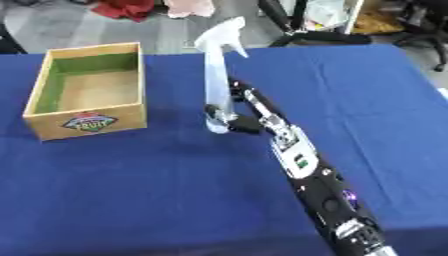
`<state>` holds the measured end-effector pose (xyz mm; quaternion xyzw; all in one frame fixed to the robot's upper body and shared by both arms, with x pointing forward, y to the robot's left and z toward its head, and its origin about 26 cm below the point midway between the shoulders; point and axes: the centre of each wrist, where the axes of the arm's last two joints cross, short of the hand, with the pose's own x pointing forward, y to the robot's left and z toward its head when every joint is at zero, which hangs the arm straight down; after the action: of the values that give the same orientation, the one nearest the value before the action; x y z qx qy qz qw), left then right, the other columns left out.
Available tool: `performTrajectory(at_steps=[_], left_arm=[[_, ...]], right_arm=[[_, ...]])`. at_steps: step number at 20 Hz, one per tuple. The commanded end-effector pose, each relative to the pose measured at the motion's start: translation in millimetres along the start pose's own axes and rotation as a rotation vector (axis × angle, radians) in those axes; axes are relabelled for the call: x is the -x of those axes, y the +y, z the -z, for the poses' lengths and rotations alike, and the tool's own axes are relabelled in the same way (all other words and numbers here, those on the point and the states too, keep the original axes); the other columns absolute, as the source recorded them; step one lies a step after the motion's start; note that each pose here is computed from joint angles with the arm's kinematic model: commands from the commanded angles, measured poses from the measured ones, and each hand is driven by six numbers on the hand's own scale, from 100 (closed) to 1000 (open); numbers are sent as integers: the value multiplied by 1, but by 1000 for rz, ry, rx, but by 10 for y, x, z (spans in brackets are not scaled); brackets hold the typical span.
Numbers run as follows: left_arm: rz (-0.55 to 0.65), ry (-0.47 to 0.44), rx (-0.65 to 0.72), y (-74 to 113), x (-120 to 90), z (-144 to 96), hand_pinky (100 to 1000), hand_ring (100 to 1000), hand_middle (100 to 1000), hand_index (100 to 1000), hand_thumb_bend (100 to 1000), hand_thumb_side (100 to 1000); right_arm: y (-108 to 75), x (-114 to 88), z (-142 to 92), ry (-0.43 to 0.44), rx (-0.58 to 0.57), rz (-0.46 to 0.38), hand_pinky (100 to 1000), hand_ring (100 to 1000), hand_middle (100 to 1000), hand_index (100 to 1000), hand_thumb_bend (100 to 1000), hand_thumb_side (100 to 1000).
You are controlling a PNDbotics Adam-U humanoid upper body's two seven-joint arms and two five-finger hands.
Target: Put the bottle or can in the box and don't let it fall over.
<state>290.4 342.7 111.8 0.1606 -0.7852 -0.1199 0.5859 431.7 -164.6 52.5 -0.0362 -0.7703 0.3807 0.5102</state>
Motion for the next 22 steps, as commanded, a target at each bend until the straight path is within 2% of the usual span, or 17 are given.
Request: performTrajectory(at_steps=[1, 10, 15, 19, 20, 21, 22], left_arm=[[4, -32, 4, 17, -76, 36, 846, 770, 851, 953, 667, 638], [-9, -38, 16, -20, -79, 46, 846, 770, 851, 953, 666, 639], [-17, -43, 24, -44, -83, 54, 846, 770, 851, 954, 666, 640], [-27, -51, 32, -69, -97, 70, 846, 770, 851, 954, 664, 642], [-29, -53, 34, -76, -100, 74, 846, 769, 851, 955, 663, 644], [-31, -55, 37, -82, -103, 77, 846, 769, 851, 955, 663, 644], [-32, -57, 38, -87, -106, 81, 846, 769, 851, 955, 664, 645]], right_arm=[[-22, -53, 88, -6, 26, -23, 880, 881, 888, 997, 392, 599], [80, -35, 187, 47, 114, -42, 878, 880, 874, 984, 411, 586], [119, -32, 241, 80, 178, -44, 875, 876, 862, 954, 392, 568], [194, 22, 249, 132, 234, -22, 882, 878, 852, 834, 311, 501], [212, 40, 245, 146, 247, -17, 885, 878, 847, 760, 258, 442], [226, 58, 240, 158, 261, -14, 885, 878, 846, 748, 248, 432], [237, 75, 235, 170, 274, -13, 886, 874, 834, 662, 188, 351]])
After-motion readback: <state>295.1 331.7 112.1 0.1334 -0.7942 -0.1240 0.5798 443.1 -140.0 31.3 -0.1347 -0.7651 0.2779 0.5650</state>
